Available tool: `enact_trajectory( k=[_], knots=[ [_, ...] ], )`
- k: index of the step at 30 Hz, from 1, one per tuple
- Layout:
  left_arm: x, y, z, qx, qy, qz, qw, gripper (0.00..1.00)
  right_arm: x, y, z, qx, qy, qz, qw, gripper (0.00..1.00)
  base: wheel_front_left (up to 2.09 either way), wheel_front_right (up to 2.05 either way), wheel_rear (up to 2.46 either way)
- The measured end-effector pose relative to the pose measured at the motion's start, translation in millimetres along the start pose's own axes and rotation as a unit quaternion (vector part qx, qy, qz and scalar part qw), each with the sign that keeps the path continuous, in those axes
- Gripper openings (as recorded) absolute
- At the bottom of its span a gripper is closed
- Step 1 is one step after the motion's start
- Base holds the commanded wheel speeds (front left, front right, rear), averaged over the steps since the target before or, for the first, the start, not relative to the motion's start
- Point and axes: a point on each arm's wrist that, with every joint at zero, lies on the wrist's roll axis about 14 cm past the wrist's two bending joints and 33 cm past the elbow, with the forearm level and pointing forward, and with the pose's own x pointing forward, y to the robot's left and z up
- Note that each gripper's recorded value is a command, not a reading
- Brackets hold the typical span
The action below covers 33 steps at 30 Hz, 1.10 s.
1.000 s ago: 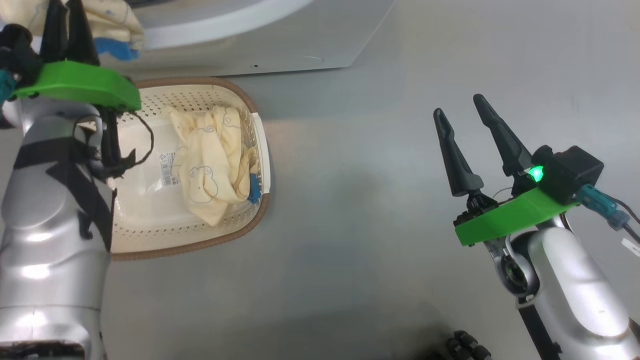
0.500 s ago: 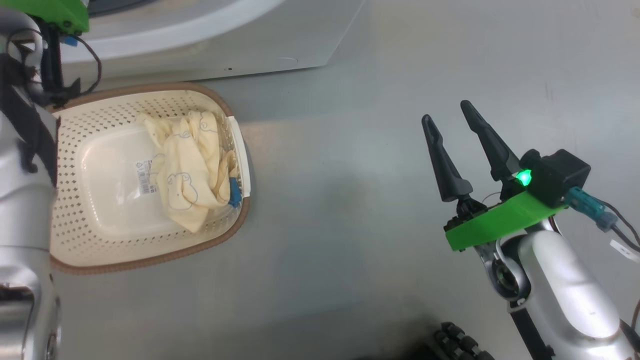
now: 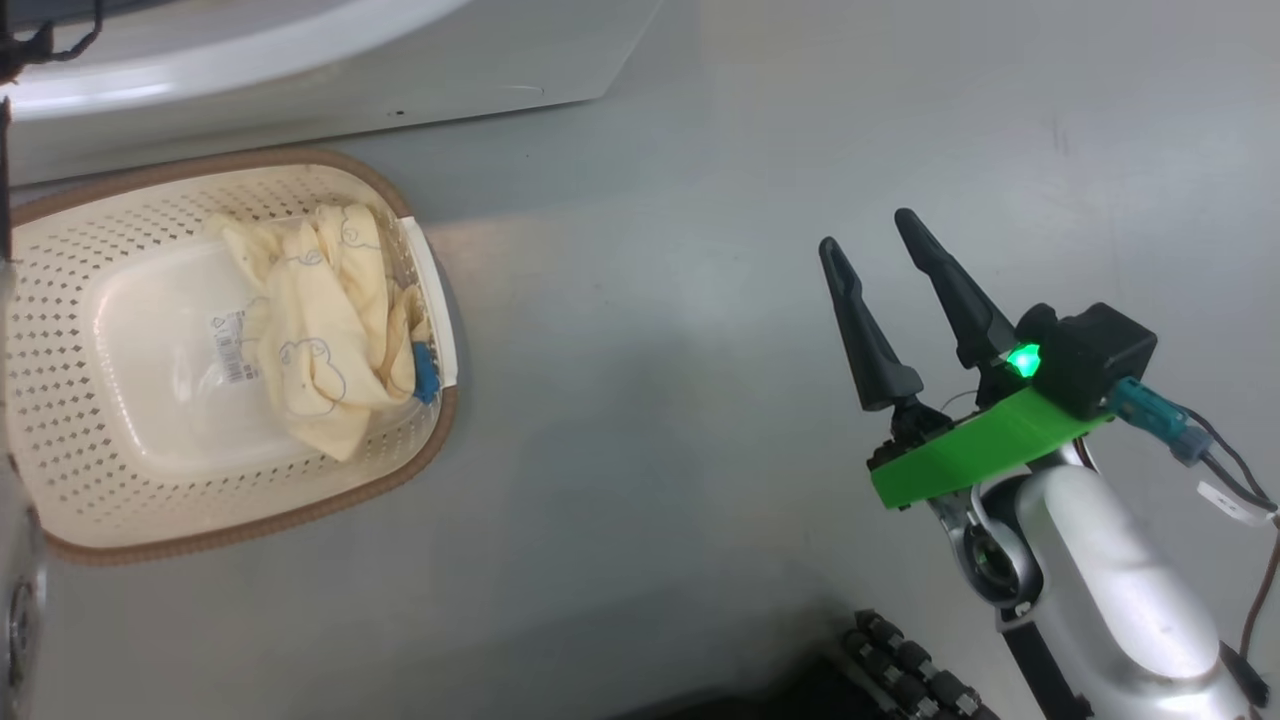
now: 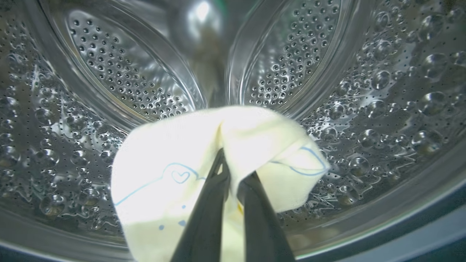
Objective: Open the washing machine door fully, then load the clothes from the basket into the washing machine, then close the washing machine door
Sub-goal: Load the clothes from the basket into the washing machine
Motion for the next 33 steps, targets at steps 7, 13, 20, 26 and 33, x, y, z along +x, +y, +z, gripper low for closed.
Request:
enact_trajectory(
  k=[7,13,20,26,33],
  knots=[
    [14,10,-12,0.016,0.023,0.001,1.0,0.0,0,-5,-13,0.003,0.016,-0.008,1.0,1.0,0.0,0.0,0.0],
    [28,16,-23,0.032,0.026,-0.002,0.999,0.0,3,-7,-34,0.012,0.04,-0.01,0.999,1.0,0.0,0.0,0.0],
    [34,18,-32,0.049,0.011,-0.008,0.999,0.0,4,-7,-45,0.016,0.053,-0.011,0.998,1.0,0.0,0.0,0.0],
    [43,13,4,0.088,-0.065,-0.025,0.994,0.0,2,-8,-49,0.017,0.058,-0.012,0.998,1.0,0.0,0.0,0.0],
    [42,14,-9,0.067,-0.049,-0.021,0.996,0.0,1,-7,-48,0.019,0.059,-0.012,0.998,1.0,0.0,0.0,0.0]
  ],
)
